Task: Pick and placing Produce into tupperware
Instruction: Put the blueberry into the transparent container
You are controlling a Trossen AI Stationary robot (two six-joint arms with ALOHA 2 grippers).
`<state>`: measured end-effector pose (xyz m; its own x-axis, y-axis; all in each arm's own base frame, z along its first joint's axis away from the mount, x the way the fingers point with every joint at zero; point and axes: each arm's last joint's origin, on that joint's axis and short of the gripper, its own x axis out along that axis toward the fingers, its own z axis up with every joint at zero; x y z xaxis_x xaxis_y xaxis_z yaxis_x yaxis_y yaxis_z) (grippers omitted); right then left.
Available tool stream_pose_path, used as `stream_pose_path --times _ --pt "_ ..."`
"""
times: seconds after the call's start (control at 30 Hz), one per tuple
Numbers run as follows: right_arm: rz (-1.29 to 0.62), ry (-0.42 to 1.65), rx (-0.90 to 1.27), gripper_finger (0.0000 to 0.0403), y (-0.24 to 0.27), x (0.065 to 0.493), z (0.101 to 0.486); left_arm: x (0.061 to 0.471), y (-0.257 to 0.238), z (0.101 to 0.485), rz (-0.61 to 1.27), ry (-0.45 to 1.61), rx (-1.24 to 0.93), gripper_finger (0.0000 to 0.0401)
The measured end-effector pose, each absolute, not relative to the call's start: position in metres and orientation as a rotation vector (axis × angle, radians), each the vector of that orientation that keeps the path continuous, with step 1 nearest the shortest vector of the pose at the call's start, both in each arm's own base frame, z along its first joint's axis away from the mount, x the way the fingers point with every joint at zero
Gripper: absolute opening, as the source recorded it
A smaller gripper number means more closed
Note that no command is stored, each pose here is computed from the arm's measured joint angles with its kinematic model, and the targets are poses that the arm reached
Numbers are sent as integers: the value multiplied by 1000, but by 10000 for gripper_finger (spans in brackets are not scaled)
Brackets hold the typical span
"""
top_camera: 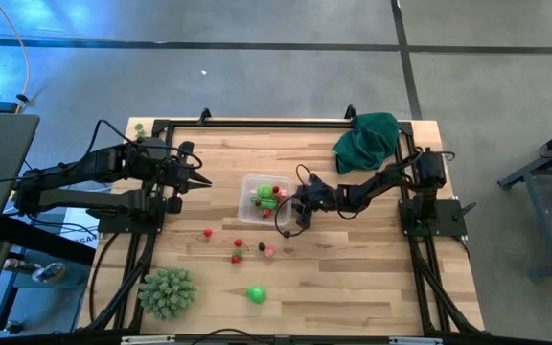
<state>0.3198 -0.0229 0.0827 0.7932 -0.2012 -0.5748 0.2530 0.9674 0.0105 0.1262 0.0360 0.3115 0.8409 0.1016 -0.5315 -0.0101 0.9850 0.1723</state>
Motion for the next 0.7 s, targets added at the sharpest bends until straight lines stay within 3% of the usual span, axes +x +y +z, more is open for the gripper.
stream_pose_path --times 0.3,0.7 --pt "-246 608 68 127 -20 320 83 126 36 312 59 569 166 19" --pt "-214 602 90 47 -19 321 83 126 36 311 59 569 166 19"
